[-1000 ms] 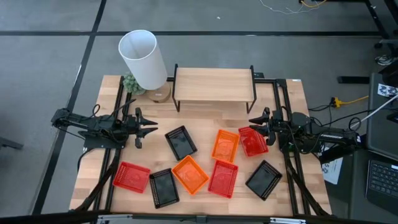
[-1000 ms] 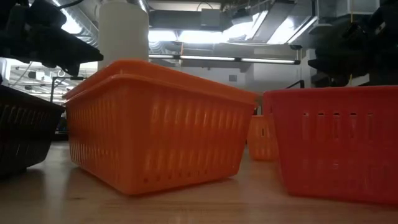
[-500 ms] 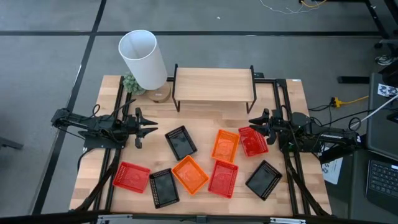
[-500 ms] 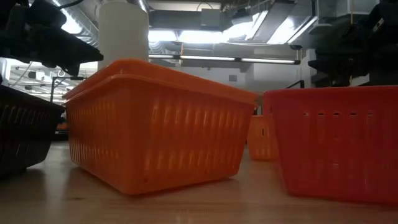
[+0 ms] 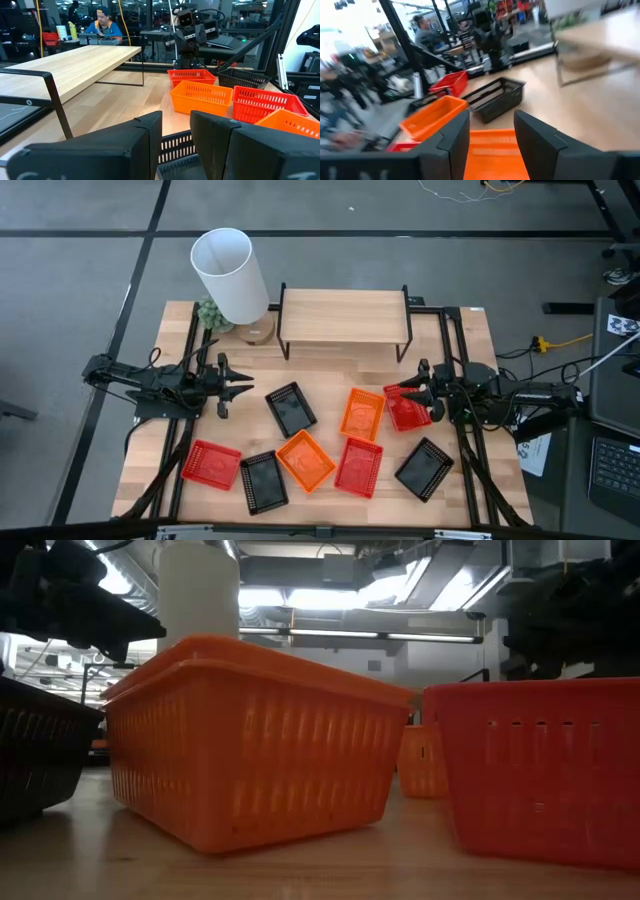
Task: Stack baskets on shelf by color
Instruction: Put the top red bin on the shelf
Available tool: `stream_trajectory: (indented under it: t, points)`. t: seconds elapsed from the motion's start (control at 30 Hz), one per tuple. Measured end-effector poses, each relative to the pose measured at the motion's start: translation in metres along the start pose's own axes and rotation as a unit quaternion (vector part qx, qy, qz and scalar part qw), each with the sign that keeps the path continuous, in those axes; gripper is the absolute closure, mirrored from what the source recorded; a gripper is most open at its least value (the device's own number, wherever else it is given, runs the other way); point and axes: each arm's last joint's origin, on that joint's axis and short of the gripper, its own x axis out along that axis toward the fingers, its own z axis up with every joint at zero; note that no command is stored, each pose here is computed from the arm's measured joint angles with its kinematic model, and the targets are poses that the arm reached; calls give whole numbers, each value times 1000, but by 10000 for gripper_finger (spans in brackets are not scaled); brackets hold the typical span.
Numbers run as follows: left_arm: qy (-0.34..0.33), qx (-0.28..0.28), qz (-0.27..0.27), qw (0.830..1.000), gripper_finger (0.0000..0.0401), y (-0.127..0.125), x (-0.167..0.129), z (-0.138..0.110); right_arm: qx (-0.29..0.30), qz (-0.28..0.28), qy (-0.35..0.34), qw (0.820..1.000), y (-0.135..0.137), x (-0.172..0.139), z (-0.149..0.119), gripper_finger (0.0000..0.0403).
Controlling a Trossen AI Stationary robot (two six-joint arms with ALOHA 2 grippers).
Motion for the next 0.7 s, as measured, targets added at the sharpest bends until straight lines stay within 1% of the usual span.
stream_trajectory:
  t: [0.07, 0.13, 0.23, 0.33, 0.4, 0.53, 0.6, 0.7]
  points:
    - [0, 0, 0, 1000, 307, 0, 0, 0, 43, 10, 8, 999, 2, 1, -1, 247]
    - [0, 0, 0, 1000, 307, 0, 0, 0, 65, 22, 17, 997, 5, 1, -3, 247]
    - [0, 0, 0, 1000, 307, 0, 0, 0, 70, 40, 27, 996, 9, 2, -5, 247]
    - [0, 0, 0, 1000, 307, 0, 0, 0, 69, 63, 12, 996, 14, 2, -2, 247]
    - [0, 12, 0, 1000, 307, 0, 0, 0, 57, 84, -7, 995, 18, 1, 2, 247]
    - [0, 92, 0, 996, 307, 0, 0, 0, 1, 115, -20, 993, 24, 0, 4, 247]
    - [0, 113, 0, 994, 307, 0, 0, 0, -21, 124, -19, 992, 26, 0, 3, 247]
    - [0, 133, 0, 991, 307, 0, 0, 0, -34, 121, -22, 992, 28, 0, 2, 247]
